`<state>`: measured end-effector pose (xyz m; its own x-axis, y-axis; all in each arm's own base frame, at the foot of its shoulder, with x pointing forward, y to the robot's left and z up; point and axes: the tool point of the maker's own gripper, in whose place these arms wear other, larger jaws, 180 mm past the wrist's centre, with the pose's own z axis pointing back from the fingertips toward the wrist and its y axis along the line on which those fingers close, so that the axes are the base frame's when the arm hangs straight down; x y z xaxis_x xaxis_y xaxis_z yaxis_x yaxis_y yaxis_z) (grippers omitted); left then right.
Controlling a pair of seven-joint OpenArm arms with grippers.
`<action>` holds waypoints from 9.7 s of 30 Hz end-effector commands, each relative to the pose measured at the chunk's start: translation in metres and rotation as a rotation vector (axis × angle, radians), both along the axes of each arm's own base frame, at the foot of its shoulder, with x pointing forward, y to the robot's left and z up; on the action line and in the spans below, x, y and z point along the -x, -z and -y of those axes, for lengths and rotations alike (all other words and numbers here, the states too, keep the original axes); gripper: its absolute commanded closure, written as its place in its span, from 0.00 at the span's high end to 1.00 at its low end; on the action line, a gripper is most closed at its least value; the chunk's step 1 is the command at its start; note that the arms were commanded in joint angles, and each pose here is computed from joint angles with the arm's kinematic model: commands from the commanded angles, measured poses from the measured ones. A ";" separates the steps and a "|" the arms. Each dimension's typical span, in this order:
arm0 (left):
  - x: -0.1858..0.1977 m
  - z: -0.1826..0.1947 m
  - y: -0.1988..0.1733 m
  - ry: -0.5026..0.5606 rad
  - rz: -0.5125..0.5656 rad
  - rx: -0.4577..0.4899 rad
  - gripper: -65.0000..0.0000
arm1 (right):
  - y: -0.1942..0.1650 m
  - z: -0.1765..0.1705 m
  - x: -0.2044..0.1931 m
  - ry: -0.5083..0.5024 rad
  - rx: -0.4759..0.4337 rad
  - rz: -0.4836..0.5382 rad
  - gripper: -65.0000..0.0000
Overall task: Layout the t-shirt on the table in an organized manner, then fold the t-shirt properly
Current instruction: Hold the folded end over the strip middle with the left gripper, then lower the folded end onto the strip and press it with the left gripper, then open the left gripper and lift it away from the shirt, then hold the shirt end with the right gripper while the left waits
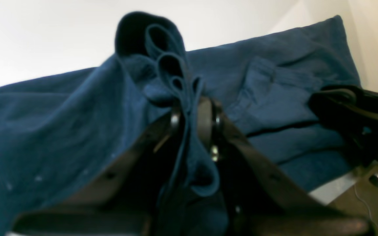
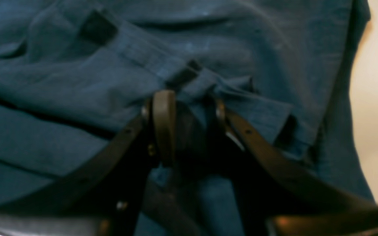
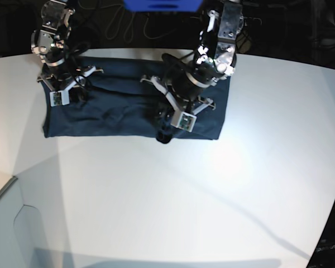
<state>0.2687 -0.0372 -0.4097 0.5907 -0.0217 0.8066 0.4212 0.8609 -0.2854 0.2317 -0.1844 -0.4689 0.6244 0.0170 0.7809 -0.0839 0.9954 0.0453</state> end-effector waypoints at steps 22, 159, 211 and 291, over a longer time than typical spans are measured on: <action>-0.007 0.006 -0.013 -0.003 0.041 0.036 0.00 | -0.009 0.002 -0.007 0.002 -0.002 0.038 0.26; -0.016 -0.030 -0.019 -0.098 0.071 -0.029 0.49 | -0.018 0.001 -0.024 0.001 -0.002 0.072 0.26; -0.018 -0.165 -0.047 -0.343 0.081 0.128 0.49 | -0.048 0.014 -0.033 0.003 0.059 0.146 0.51; 0.011 -0.245 0.011 -0.555 -0.063 0.051 0.49 | -0.009 0.070 -0.014 0.152 0.043 0.040 0.69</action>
